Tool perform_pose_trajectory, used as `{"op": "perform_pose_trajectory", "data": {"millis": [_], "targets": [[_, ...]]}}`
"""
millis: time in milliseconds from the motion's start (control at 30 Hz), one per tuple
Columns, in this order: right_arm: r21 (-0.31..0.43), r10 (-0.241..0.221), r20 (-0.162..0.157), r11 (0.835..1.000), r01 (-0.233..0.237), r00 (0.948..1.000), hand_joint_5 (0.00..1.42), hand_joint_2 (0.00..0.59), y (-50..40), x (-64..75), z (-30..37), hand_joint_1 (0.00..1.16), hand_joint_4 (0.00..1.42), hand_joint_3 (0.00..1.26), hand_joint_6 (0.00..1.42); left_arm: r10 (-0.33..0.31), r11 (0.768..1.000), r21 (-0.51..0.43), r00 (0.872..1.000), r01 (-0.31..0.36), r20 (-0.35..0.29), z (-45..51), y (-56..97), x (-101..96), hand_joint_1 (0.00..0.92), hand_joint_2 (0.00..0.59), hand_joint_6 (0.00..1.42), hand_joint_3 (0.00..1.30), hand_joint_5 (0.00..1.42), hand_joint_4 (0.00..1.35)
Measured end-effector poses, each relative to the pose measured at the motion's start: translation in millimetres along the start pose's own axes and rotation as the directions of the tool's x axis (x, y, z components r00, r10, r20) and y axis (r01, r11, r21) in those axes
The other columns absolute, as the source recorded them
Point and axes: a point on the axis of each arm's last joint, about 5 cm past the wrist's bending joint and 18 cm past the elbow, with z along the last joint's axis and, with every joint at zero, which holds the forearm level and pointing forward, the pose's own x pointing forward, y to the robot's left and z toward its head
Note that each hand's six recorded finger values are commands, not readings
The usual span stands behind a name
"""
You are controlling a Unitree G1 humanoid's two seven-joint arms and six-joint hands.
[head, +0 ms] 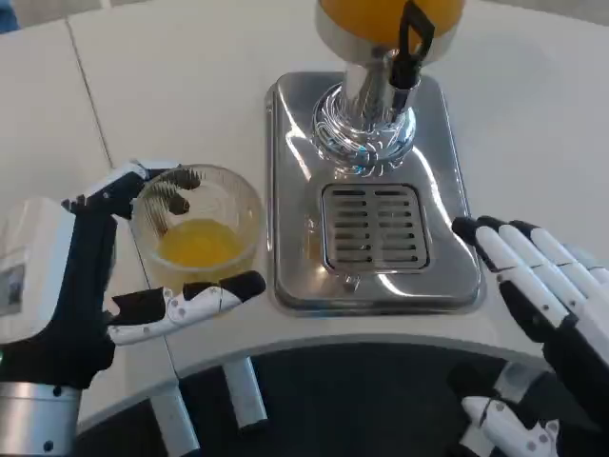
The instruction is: Grasp the cup under the faucet to collect the drink, then remove the cup.
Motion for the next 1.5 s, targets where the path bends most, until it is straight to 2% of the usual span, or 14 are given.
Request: {"op": "perform_pose_trajectory", "data": {"millis": [167,300,467,667,800,967,1133,1400,1500], "targets": [[-0.099,0.016,0.052,0.995,-0.010,0.9985,0.00,0.491,3.6,-6.0,-0.6,0.12,0.00,0.00,0.01,-0.050,0.998,-0.042,0.998,0.051,0.023,11.9,8.4,-14.0,0.905,0.000,1.42,1.15,1.19,1.19],[-0.127,0.026,0.088,0.992,-0.015,0.9957,0.00,0.495,8.2,-16.0,-1.5,0.10,0.00,0.00,0.00,-0.083,0.993,-0.078,0.995,0.087,0.050,20.6,13.3,-24.3,0.905,0.000,1.42,1.15,1.19,1.19],[-0.140,0.018,0.131,0.990,0.001,0.9912,0.00,0.501,12.6,-27.6,-1.2,0.06,0.00,0.00,0.00,-0.124,0.986,-0.101,0.989,0.133,0.084,27.9,15.5,-32.6,0.905,0.000,1.42,1.15,1.19,1.19],[-0.127,0.014,0.144,0.992,0.004,0.9894,0.00,0.516,19.1,-39.5,-3.2,0.03,0.00,0.00,0.00,-0.163,0.975,-0.136,0.980,0.178,0.115,38.8,15.3,-42.2,0.905,0.000,1.42,1.15,1.19,1.19],[-0.127,0.021,0.171,0.992,0.001,0.9850,0.00,0.520,20.7,-42.7,-2.8,0.00,0.00,0.00,0.00,-0.189,0.967,-0.149,0.973,0.208,0.132,43.4,15.3,-47.2,0.905,0.000,1.42,1.15,1.19,1.19],[-0.118,0.018,0.181,0.993,0.004,0.9832,0.00,0.522,22.0,-43.8,-1.0,0.00,0.00,0.00,0.00,-0.207,0.953,-0.193,0.965,0.236,0.160,46.2,14.2,-48.9,0.905,0.000,1.42,1.15,1.20,1.19],[-0.106,0.006,0.183,0.994,0.013,0.9831,0.00,0.525,23.4,-43.8,0.5,0.00,0.00,0.00,0.00,-0.235,0.937,-0.209,0.948,0.280,0.216,50.7,11.3,-50.1,0.905,0.000,1.42,1.15,1.20,1.19],[-0.110,0.018,0.178,0.994,0.002,0.9839,0.00,0.527,22.2,-44.1,2.3,0.00,0.00,0.00,0.00,-0.230,0.934,-0.225,0.948,0.279,0.221,52.8,9.0,-50.8,0.905,0.000,1.42,1.15,1.20,1.19],[-0.097,0.005,0.157,0.995,0.011,0.9876,0.00,0.527,22.3,-44.2,3.8,0.00,0.00,0.00,0.00,-0.216,0.935,-0.229,0.946,0.272,0.240,54.0,8.5,-50.0,0.905,0.000,1.42,1.15,1.20,1.20]]}}
